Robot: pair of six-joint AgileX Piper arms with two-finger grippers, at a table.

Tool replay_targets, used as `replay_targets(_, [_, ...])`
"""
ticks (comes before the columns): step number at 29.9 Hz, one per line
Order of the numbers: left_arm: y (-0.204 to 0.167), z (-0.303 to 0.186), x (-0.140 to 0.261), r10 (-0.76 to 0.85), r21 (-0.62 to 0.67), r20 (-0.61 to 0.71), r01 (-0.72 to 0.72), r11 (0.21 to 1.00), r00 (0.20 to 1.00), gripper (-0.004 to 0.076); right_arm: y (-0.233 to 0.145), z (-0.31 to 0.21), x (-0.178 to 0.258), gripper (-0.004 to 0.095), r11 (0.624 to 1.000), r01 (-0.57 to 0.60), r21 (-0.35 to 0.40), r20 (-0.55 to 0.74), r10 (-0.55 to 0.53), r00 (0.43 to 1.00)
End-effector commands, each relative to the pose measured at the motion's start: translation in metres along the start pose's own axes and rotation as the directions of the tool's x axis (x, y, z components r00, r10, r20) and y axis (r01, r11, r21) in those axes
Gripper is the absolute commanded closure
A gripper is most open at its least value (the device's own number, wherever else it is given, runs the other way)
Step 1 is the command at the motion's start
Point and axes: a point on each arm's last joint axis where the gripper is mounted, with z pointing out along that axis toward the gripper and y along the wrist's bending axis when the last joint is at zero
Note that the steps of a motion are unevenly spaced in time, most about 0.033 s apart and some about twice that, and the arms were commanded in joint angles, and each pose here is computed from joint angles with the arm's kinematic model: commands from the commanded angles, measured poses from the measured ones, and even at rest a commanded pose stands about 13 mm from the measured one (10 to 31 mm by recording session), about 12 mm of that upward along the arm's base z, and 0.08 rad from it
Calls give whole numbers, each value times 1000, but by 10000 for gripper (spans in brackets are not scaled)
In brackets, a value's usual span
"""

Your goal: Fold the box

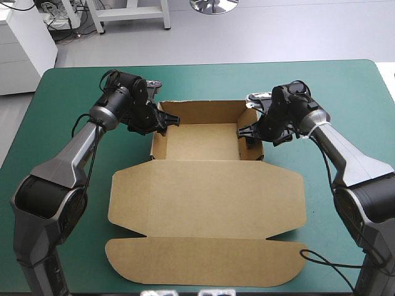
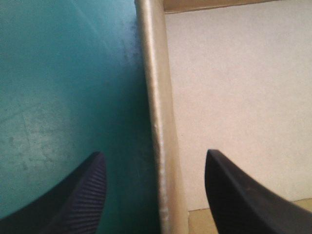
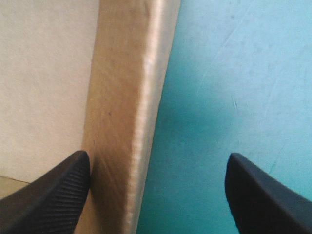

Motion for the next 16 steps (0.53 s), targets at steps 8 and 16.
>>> replay_targets(8, [-7,-40,2,-19,80,43,16,997,999,294,4,-77,-18,206,1000,21,-10,139,-19,990])
replay_targets(16, [-8,-84,6,-12,117,147,-5,993,989,354,7,-80,-16,206,999,19,-42,126,-14,992])
